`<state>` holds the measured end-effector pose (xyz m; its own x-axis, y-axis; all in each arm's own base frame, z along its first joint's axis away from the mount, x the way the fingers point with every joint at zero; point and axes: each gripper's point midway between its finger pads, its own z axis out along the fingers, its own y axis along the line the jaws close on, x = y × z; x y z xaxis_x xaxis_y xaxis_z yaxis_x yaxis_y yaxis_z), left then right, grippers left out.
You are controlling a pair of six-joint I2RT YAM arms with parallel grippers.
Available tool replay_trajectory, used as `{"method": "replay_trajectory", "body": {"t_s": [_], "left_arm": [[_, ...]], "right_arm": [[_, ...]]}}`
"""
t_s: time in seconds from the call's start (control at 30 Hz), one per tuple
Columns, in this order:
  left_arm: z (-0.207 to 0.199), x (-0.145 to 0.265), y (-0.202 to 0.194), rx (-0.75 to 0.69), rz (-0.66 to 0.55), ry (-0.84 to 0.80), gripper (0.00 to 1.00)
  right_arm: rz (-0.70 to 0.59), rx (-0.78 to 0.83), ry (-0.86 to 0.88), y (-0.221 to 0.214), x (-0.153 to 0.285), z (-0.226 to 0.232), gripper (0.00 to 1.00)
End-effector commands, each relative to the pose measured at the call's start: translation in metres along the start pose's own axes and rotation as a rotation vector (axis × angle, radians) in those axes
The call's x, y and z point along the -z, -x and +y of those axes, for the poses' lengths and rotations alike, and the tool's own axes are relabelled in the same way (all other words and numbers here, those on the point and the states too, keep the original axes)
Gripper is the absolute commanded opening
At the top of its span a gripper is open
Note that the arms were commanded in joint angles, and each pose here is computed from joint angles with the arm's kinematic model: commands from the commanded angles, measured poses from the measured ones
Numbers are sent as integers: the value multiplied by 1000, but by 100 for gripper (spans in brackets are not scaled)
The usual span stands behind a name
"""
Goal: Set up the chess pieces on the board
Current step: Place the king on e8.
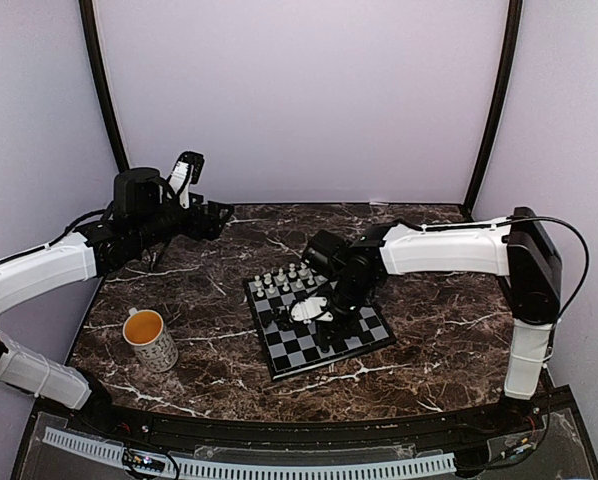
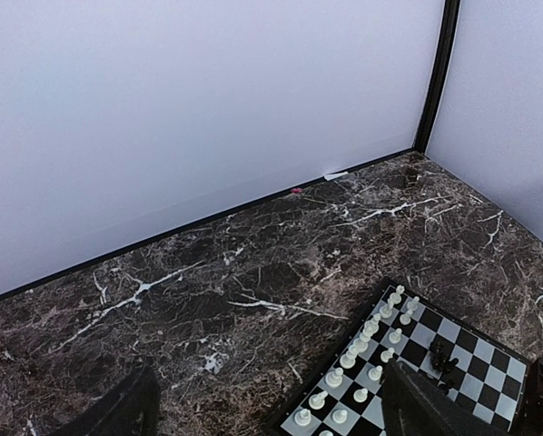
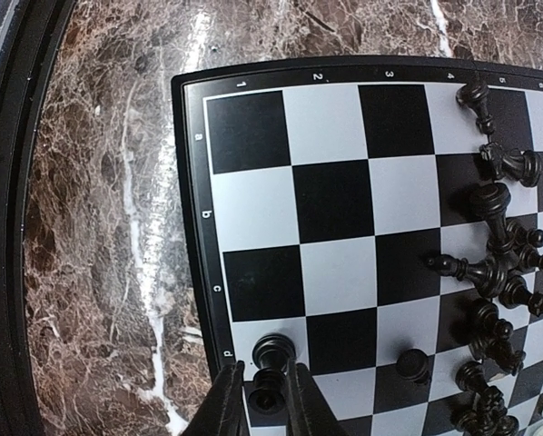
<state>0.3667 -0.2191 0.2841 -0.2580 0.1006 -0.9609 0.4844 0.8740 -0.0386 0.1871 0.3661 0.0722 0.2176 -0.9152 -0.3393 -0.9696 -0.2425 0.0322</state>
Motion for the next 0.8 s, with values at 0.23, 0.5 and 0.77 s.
{"method": "replay_trajectory", "body": {"t_s": [0.23, 0.5, 0.77], "left_arm": [[-2, 3, 11, 11, -25, -17, 87], [-3, 3, 11, 13, -24, -21, 87], [-1, 2, 9, 23, -22, -10, 87]], "right_arm": [[-10, 7, 30, 8, -8, 4, 15], [-10, 5, 17, 10, -7, 1, 22], [-236, -53, 108, 46, 76, -8, 53]]}}
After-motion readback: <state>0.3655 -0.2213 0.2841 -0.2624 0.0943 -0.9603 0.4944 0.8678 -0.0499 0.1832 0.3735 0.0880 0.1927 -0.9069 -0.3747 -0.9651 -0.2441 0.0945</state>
